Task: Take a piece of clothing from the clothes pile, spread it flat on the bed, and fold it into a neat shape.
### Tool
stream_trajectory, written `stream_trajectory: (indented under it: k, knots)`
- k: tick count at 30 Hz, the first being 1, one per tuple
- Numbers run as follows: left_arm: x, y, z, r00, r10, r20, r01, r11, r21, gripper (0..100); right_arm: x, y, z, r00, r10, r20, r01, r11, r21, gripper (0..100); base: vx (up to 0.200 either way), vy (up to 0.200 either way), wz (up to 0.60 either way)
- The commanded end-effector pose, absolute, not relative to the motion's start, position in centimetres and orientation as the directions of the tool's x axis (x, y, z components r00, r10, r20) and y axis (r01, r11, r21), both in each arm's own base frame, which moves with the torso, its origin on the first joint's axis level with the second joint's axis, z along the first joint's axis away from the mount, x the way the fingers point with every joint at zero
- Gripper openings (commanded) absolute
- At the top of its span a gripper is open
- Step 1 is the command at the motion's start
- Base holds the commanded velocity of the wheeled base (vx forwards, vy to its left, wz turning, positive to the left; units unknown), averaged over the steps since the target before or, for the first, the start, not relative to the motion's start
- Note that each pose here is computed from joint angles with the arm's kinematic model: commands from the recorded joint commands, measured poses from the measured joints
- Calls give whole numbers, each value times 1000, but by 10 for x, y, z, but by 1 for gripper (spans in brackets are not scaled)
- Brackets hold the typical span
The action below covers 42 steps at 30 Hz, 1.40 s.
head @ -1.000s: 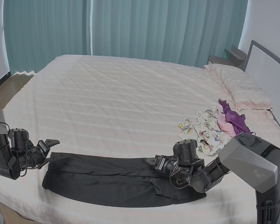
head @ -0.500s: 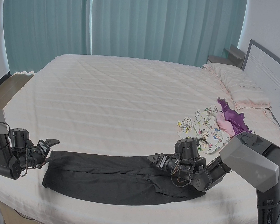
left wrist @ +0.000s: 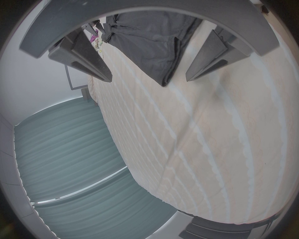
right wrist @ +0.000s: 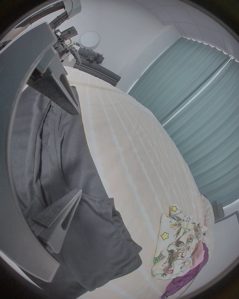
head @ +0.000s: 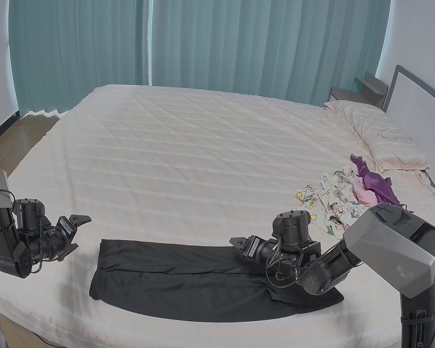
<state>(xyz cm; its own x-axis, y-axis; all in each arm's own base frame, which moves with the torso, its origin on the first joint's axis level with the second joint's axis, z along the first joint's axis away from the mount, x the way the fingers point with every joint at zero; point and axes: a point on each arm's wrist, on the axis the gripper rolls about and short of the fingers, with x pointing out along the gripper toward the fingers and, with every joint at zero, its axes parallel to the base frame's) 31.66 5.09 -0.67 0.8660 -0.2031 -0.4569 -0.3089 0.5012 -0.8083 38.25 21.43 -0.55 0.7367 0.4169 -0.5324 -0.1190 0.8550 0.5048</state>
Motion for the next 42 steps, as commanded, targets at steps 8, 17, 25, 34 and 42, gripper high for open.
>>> stream_trajectory:
  k: [8, 17, 25, 34, 42]
  knots:
    - [316, 51, -7, 865, -204, -459, -309, 505, -806, 100, 383, 213, -9, 730, 412, -545, -111, 859, 499, 100, 100, 0, 0]
    - [317, 51, -7, 866, -202, -458, -309, 505, -806, 100, 382, 216, -28, 707, 404, -581, -103, 871, 480, 100, 67, 0, 0]
    - [317, 51, -9, 864, -202, -460, -311, 505, -805, 100, 369, 219, -35, 672, 402, -622, -106, 884, 456, 100, 0, 0, 0]
    - [317, 51, -9, 864, -202, -460, -311, 505, -805, 100, 352, 215, -35, 641, 398, -657, -132, 900, 417, 100, 0, 0, 0]
    - [318, 51, -9, 865, -202, -459, -310, 505, -806, 100, 344, 215, -32, 626, 416, -660, -161, 896, 413, 100, 0, 0, 0]
